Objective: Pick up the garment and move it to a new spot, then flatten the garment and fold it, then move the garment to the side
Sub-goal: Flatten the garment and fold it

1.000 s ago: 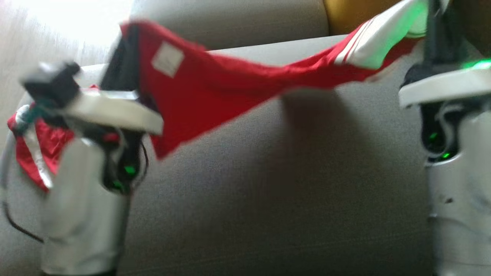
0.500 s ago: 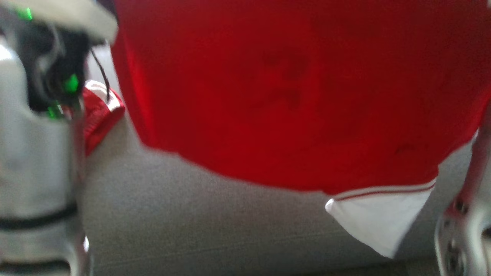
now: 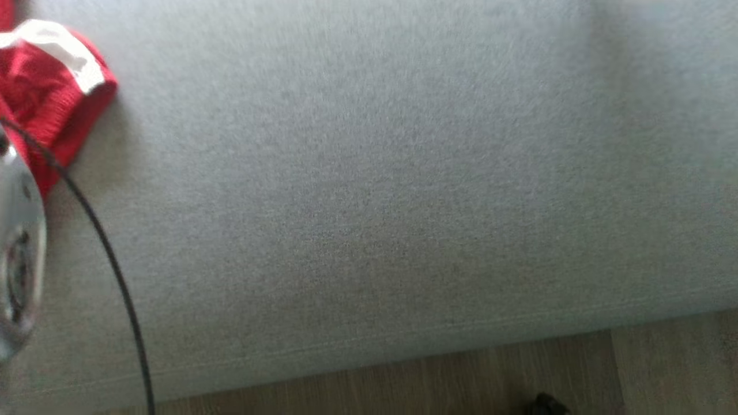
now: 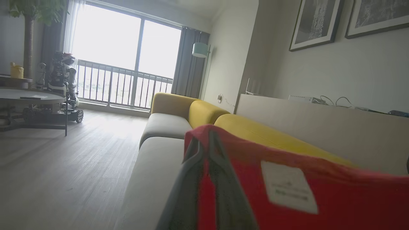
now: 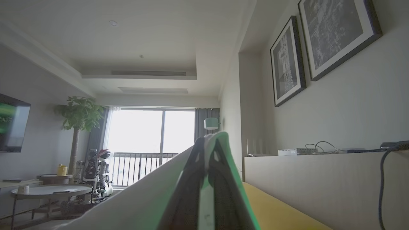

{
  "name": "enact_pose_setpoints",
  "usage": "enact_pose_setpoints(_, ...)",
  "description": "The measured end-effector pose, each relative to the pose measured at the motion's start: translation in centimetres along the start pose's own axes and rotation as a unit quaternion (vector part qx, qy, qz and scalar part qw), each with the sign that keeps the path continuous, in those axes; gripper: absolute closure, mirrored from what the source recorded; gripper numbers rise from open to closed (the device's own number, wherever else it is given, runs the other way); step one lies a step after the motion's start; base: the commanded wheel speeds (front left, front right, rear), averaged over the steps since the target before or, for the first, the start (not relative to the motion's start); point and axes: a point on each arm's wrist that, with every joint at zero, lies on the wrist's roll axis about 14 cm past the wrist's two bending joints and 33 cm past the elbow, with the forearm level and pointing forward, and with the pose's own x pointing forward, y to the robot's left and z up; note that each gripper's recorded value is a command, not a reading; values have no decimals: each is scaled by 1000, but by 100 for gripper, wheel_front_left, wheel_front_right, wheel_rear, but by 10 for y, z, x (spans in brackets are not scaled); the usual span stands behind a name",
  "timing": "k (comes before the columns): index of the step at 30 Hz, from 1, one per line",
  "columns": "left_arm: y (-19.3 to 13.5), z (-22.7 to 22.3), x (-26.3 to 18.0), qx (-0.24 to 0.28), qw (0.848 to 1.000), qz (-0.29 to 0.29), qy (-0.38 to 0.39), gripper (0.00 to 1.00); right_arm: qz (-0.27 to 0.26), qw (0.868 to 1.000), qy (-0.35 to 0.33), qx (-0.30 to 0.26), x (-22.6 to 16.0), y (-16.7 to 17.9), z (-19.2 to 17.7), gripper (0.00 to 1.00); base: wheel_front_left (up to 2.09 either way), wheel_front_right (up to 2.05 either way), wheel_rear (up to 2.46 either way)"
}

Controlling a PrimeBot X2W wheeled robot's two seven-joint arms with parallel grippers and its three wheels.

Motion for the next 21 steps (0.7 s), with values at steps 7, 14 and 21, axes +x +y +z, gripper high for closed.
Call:
enact_pose_setpoints(7,8,-77,21,10,1000,-1,22,100,-17,998,56,16,-12,-7,-93,100,0,0,0)
enact_pose_setpoints(14,0,-182,-8,59,992,-47,98,100,-41,976,211,34,-98,-16,-217,100,0,0,0)
enact_pose_setpoints(21,13,-281,-99,93,964,-54,243,100,-61,928,361,63,-208,-13,-281,100,0,0,0)
